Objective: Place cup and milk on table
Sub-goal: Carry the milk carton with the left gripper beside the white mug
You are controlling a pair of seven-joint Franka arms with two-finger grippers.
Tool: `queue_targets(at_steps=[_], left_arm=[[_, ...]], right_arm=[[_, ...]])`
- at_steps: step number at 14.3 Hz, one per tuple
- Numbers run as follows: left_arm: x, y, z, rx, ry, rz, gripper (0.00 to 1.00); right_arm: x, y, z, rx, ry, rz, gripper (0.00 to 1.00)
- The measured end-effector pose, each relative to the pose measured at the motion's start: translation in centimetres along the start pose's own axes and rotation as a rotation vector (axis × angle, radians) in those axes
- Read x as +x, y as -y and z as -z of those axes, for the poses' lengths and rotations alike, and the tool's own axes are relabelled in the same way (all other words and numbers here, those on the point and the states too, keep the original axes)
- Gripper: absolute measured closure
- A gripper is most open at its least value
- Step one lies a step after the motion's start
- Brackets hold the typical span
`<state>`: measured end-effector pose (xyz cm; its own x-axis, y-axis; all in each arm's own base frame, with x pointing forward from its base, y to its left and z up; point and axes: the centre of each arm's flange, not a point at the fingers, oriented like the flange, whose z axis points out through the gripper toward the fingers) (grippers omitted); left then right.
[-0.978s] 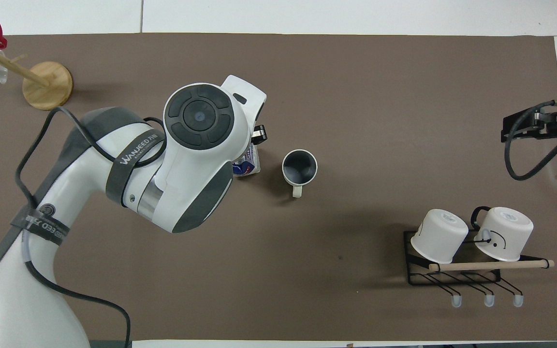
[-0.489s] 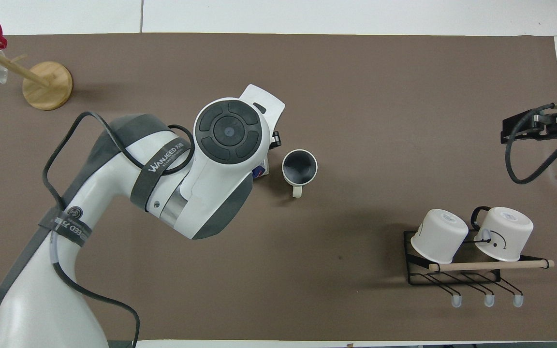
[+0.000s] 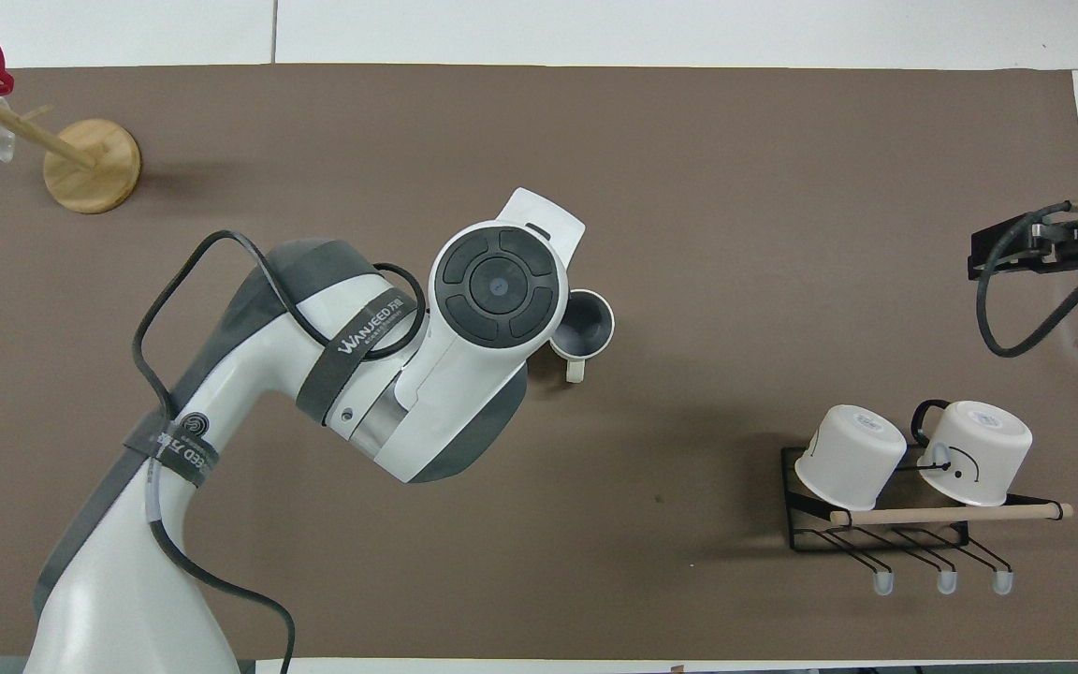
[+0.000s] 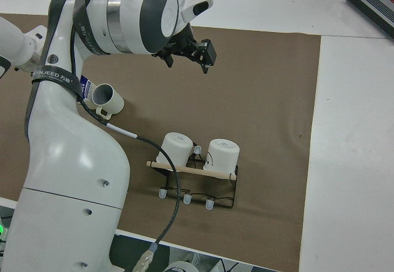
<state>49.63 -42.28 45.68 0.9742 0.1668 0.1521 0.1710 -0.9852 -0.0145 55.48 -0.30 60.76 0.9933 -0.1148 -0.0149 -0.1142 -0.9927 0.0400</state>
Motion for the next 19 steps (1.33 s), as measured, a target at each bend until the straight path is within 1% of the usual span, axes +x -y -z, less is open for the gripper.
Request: queue_targets(at_steps=[7, 19], left_arm=[[-0.39, -0.20, 0.00, 0.021, -0.017, -0.021, 0.59], [-0.55, -0.15, 0.02, 0.031, -0.015, -0.025, 0.59]], right_arm=[[-0.02, 0.00, -0.06, 0.000, 0.001, 0.000, 0.00], [-0.04, 0.20, -0.15, 0.000, -0.002, 0.004, 0.00]])
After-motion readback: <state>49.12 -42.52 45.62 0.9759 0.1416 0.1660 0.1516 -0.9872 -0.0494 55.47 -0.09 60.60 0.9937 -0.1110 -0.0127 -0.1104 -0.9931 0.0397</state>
